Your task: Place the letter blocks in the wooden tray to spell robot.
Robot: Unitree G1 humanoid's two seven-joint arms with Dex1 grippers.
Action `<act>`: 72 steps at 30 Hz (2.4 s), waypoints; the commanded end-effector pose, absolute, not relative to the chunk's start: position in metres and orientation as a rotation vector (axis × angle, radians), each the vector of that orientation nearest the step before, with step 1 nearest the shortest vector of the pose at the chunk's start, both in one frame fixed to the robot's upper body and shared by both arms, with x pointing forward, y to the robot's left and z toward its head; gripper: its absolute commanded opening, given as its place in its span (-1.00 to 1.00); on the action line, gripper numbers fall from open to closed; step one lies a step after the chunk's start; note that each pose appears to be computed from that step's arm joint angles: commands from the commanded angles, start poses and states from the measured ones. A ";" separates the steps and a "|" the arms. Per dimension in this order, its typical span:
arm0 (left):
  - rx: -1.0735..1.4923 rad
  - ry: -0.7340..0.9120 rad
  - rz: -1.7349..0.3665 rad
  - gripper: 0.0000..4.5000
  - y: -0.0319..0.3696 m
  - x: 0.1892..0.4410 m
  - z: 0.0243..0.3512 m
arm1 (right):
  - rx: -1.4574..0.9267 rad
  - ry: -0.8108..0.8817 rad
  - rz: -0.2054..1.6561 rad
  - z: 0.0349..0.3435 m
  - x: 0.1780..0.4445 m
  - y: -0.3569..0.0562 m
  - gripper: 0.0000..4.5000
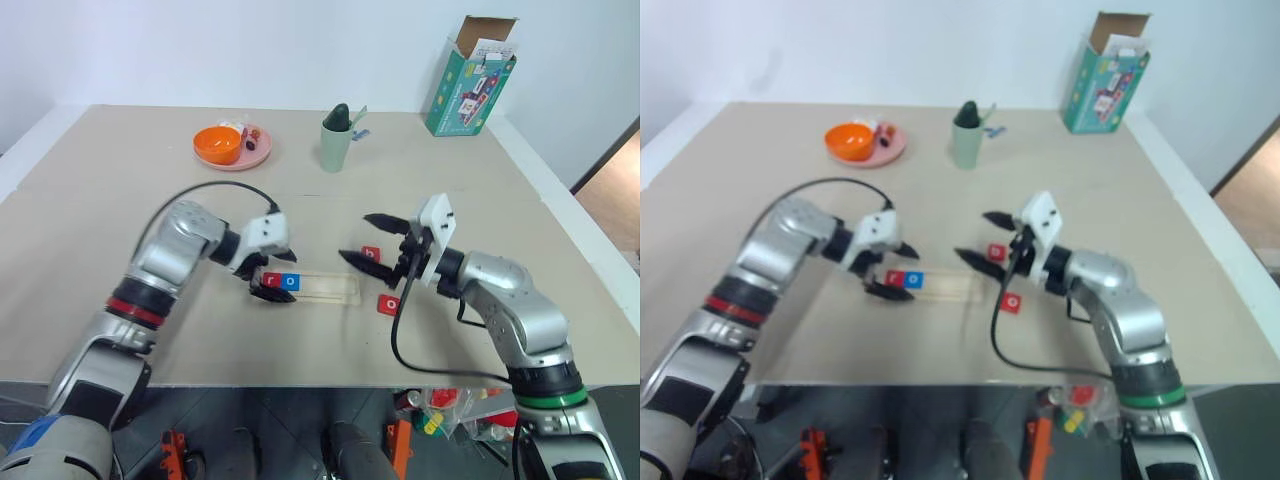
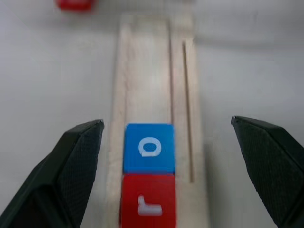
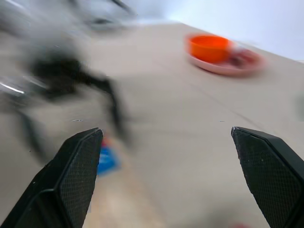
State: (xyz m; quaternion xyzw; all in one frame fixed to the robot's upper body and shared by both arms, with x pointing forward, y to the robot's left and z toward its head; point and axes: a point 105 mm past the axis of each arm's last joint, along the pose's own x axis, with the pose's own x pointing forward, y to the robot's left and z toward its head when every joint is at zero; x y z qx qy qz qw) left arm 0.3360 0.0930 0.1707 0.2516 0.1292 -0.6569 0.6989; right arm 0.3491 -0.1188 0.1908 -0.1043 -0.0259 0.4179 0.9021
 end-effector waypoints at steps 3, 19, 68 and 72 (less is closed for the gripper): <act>0.293 0.093 -1.530 0.99 0.107 0.294 0.204 | -0.231 0.002 0.685 0.183 0.367 -0.119 1.00; 0.164 -0.219 -0.958 0.99 0.104 0.275 0.187 | -0.218 0.143 0.450 0.141 0.375 -0.128 1.00; 0.152 -0.178 -1.009 0.99 0.075 0.263 0.172 | -0.168 0.088 0.498 0.174 0.411 -0.125 1.00; 0.159 -0.173 -1.016 0.99 0.073 0.263 0.171 | -0.147 0.068 0.334 0.176 0.387 -0.112 1.00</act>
